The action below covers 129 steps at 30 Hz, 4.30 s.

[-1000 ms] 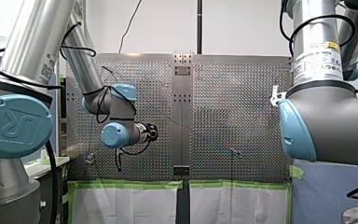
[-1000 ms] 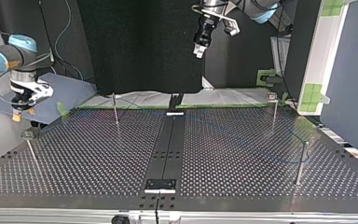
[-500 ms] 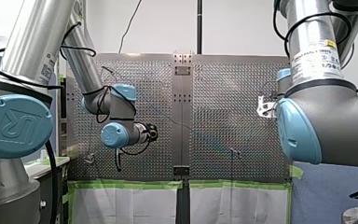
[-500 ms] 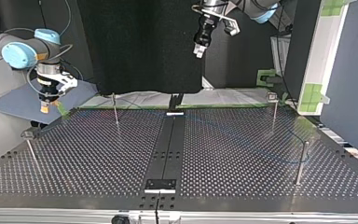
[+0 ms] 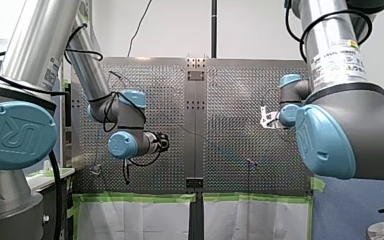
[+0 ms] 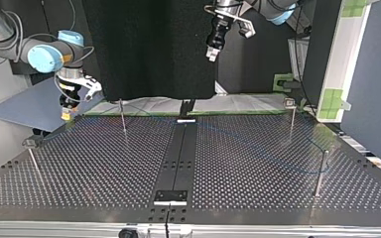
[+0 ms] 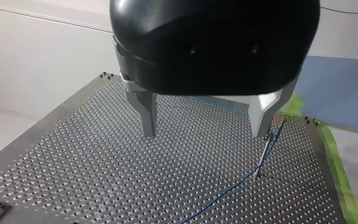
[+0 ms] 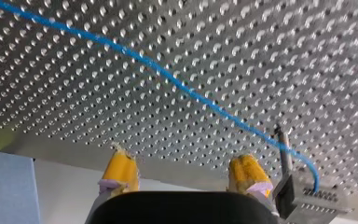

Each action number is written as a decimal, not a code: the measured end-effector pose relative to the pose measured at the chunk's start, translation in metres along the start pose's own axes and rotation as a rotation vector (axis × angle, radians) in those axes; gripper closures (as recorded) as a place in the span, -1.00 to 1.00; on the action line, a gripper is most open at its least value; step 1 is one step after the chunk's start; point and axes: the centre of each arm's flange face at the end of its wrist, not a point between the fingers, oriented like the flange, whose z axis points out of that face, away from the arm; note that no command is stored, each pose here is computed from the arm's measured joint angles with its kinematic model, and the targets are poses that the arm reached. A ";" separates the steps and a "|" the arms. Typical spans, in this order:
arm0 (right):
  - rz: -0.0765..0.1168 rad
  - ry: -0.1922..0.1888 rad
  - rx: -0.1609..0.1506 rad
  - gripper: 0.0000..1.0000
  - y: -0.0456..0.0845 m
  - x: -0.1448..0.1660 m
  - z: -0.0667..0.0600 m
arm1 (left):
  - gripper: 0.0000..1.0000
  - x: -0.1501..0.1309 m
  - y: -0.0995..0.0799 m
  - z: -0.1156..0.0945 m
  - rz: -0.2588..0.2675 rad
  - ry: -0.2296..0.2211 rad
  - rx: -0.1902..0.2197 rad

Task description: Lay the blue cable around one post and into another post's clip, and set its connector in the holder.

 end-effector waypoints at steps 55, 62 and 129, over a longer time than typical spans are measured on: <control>-0.126 0.046 0.310 -0.97 -0.250 -0.037 -0.125 | -0.96 -0.012 0.047 0.006 0.010 -0.061 -0.363; -0.137 0.046 0.341 -0.97 -0.275 -0.041 -0.148 | -0.96 -0.013 0.050 0.006 -0.005 -0.065 -0.381; -0.052 -0.025 0.395 -0.97 -0.319 -0.094 -0.254 | -0.96 -0.012 0.067 0.010 0.030 -0.006 -0.411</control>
